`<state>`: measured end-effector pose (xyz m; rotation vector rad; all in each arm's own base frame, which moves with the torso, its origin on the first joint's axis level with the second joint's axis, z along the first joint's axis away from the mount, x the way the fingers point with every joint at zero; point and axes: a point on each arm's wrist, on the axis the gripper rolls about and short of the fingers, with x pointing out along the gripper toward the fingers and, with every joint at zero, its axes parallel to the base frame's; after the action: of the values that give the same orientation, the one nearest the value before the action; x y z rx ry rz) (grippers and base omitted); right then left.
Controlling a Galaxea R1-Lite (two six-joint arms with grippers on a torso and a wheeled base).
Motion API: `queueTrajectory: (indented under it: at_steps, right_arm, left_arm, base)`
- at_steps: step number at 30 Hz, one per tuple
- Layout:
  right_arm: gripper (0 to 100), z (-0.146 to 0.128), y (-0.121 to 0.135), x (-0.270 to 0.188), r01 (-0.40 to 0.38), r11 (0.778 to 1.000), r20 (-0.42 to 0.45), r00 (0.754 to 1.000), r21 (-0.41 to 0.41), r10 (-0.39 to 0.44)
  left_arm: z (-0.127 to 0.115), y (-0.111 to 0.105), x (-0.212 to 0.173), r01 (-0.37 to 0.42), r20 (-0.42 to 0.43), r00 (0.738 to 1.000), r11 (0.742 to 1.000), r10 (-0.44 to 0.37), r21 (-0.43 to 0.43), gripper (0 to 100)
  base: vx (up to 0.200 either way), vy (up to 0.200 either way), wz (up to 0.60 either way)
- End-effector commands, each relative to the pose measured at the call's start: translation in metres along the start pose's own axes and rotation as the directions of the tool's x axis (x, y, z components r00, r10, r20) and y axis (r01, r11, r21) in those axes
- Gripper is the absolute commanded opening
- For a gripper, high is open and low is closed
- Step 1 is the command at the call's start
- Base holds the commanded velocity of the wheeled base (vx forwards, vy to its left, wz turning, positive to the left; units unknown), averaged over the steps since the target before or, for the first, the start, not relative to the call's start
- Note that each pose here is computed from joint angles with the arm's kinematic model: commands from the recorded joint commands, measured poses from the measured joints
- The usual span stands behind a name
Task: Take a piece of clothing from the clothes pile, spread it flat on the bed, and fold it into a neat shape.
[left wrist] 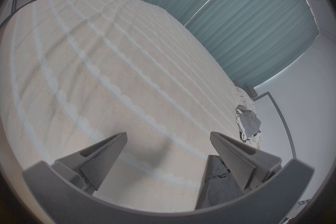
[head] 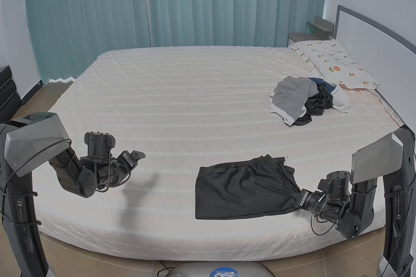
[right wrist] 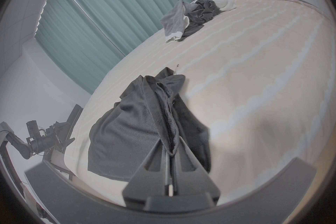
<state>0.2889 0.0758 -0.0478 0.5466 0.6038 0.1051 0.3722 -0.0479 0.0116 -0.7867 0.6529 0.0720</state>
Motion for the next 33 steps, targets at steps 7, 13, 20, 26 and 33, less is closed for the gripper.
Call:
queueTrajectory:
  at_steps: [7, 13, 20, 26, 33]
  right_arm:
    - [0, 0.002, -0.011, -0.018, 0.041, 0.999, -0.023, 0.999, -0.023, -0.041]
    - [100, 0.003, -0.017, -0.021, 0.064, 0.996, -0.033, 0.997, -0.067, -0.066]
    - [100, 0.025, -0.015, -0.024, -0.017, 0.999, 0.030, 0.999, -0.029, 0.018]
    - [100, 0.043, 0.002, -0.012, -0.141, 0.985, 0.082, 0.988, 0.103, 0.133]
    - [100, 0.032, 0.008, 0.026, -0.196, 0.976, 0.053, 0.980, 0.093, 0.191]
  left_arm:
    - [0.000, -0.001, -0.002, 0.001, 0.006, 1.000, 1.000, -0.001, -0.002, 100]
    - [0.003, 0.000, -0.001, 0.005, 0.008, 1.000, 1.000, -0.005, -0.025, 100]
    - [0.003, -0.001, 0.000, 0.010, 0.013, 1.000, 0.999, -0.009, -0.040, 100]
    - [0.001, -0.002, 0.001, 0.014, 0.005, 1.000, 0.996, -0.014, -0.090, 100]
    - [-0.006, -0.001, 0.007, 0.006, -0.014, 1.000, 0.996, -0.007, -0.094, 100]
  base:
    - [0.000, 0.000, 0.00]
    - [0.000, 0.000, 0.00]
    - [0.000, 0.000, 0.00]
    - [0.033, 0.000, 0.00]
    - [0.200, 0.000, 0.00]
